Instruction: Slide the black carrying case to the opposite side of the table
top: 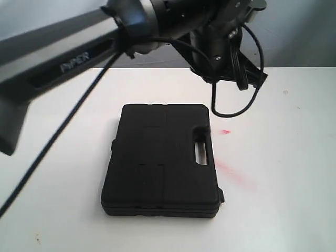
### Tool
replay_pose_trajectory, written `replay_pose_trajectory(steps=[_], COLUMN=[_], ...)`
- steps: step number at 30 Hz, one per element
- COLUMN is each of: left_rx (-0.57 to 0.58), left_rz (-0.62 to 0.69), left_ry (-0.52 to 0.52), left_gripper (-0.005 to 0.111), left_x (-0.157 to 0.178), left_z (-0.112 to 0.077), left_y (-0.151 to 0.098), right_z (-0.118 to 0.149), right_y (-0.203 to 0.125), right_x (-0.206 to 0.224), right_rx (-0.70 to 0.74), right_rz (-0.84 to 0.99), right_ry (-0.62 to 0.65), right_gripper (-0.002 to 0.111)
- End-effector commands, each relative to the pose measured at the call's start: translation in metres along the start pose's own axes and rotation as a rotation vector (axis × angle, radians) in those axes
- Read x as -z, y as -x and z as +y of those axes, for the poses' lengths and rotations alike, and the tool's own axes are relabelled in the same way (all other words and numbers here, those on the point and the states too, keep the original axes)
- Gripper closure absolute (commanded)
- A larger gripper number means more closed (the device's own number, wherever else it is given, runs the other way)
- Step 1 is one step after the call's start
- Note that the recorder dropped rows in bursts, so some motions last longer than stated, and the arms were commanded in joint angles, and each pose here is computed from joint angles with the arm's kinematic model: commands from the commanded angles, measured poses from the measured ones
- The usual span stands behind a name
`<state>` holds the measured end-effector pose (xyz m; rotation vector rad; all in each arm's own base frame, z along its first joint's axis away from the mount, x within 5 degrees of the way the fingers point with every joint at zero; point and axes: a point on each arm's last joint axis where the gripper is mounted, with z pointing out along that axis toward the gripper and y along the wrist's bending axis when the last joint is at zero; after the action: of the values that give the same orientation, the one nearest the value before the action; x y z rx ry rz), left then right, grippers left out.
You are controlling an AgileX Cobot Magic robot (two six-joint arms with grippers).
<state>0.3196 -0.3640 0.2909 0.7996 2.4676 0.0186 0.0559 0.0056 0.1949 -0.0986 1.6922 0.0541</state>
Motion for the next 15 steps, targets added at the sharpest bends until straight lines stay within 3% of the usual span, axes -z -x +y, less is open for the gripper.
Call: replay_pose_trajectory(steps=[1,10,15], left_rx=[0.024,0.081,0.103], left_rz=[-0.033,-0.308,-0.394], left_ry=[0.081,-0.013,-0.007], left_gripper=[0.107,0.107,0.107], left_x=[0.027,0.096,0.107], left_z=[0.02,0.065,0.098], left_y=[-0.018,-0.072,-0.118], right_z=[0.0,0.0,0.0], right_y=[-0.001,-0.001,-0.001], right_x=[0.0,0.0,0.0], right_rx=[-0.002,-0.002,-0.002], right_rz=[0.0,0.0,0.0], right_ry=[-0.001,-0.001,-0.001], right_gripper=[0.108,0.108,0.108])
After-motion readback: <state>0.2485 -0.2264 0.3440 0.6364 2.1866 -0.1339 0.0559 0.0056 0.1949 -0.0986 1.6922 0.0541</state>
